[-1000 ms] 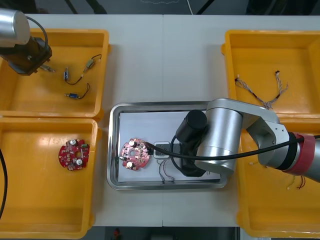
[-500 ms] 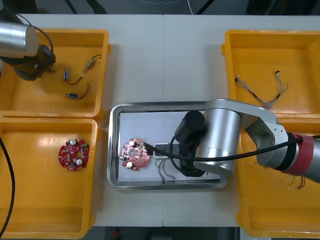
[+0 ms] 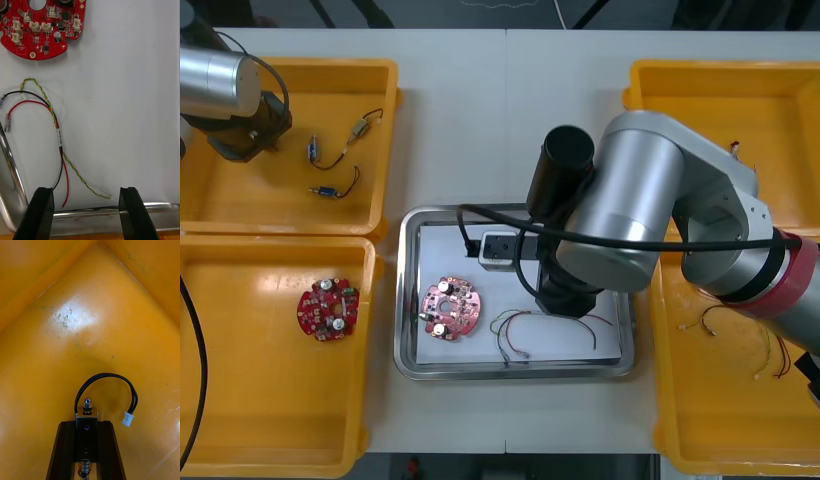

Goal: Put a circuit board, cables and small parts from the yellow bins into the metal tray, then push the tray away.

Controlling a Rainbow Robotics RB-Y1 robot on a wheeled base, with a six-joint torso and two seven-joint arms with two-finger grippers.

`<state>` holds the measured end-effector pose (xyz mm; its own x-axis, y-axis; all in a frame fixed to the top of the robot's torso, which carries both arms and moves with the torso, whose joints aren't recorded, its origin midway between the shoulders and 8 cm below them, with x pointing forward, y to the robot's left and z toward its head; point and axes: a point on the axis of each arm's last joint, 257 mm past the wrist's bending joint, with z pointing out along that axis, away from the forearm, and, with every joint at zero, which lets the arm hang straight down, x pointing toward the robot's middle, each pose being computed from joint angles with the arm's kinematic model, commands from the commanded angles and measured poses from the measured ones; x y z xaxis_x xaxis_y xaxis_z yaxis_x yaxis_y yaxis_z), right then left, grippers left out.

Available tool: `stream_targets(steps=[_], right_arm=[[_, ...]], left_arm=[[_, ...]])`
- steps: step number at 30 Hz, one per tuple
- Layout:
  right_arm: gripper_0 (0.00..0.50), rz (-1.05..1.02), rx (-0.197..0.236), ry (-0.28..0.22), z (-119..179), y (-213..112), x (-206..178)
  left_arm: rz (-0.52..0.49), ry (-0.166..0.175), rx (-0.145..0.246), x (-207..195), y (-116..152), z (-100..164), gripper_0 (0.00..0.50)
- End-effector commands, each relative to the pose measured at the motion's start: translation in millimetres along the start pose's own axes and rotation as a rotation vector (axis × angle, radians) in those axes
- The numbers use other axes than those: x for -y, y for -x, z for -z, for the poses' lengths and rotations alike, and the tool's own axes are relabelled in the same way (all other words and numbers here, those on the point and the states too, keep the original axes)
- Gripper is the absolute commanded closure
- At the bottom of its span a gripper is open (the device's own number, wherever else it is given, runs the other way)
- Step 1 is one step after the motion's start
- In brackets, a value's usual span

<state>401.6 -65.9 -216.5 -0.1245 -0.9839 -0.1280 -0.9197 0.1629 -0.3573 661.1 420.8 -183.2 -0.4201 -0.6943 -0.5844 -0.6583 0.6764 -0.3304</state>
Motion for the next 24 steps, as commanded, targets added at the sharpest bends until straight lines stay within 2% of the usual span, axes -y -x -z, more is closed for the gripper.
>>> stream_targets(steps=[1,2,5,9,12,15,19,23,24], right_arm=[[0.000,-0.022,0.069,-0.040,38.2,20.1,15.4],[0.000,-0.042,0.064,-0.058,47.3,13.9,23.2],[0.000,-0.088,0.113,-0.130,70.2,12.7,47.0],[0.000,-0.147,0.151,-0.182,90.4,5.7,69.0],[0.000,-0.235,0.187,-0.220,110.2,-7.7,94.5],[0.000,-0.310,0.199,-0.256,123.8,-24.4,115.0],[0.000,-0.454,0.193,-0.271,131.7,-51.5,134.8],[0.000,-0.586,0.194,-0.274,135.2,-70.8,147.7],[0.000,-0.672,0.196,-0.274,137.0,-81.8,155.3]], left_arm=[[-0.103,-0.004,-0.001,16.3,11.9,21.8,0.500],[-0.105,0.008,-0.013,14.1,17.5,32.3,0.500],[-0.122,0.033,-0.039,11.2,25.5,57.1,0.500],[-0.139,0.046,-0.069,6.7,26.5,77.9,0.500],[-0.183,0.066,-0.085,0.4,19.4,98.0,0.500],[-0.229,0.082,-0.088,-6.4,9.0,111.2,0.500],[-0.290,0.084,-0.104,-8.3,-13.6,127.5,0.500],[-0.324,0.068,-0.120,-5.6,-32.1,144.9,0.500],[-0.344,0.061,-0.132,-3.4,-45.0,154.8,0.500]])
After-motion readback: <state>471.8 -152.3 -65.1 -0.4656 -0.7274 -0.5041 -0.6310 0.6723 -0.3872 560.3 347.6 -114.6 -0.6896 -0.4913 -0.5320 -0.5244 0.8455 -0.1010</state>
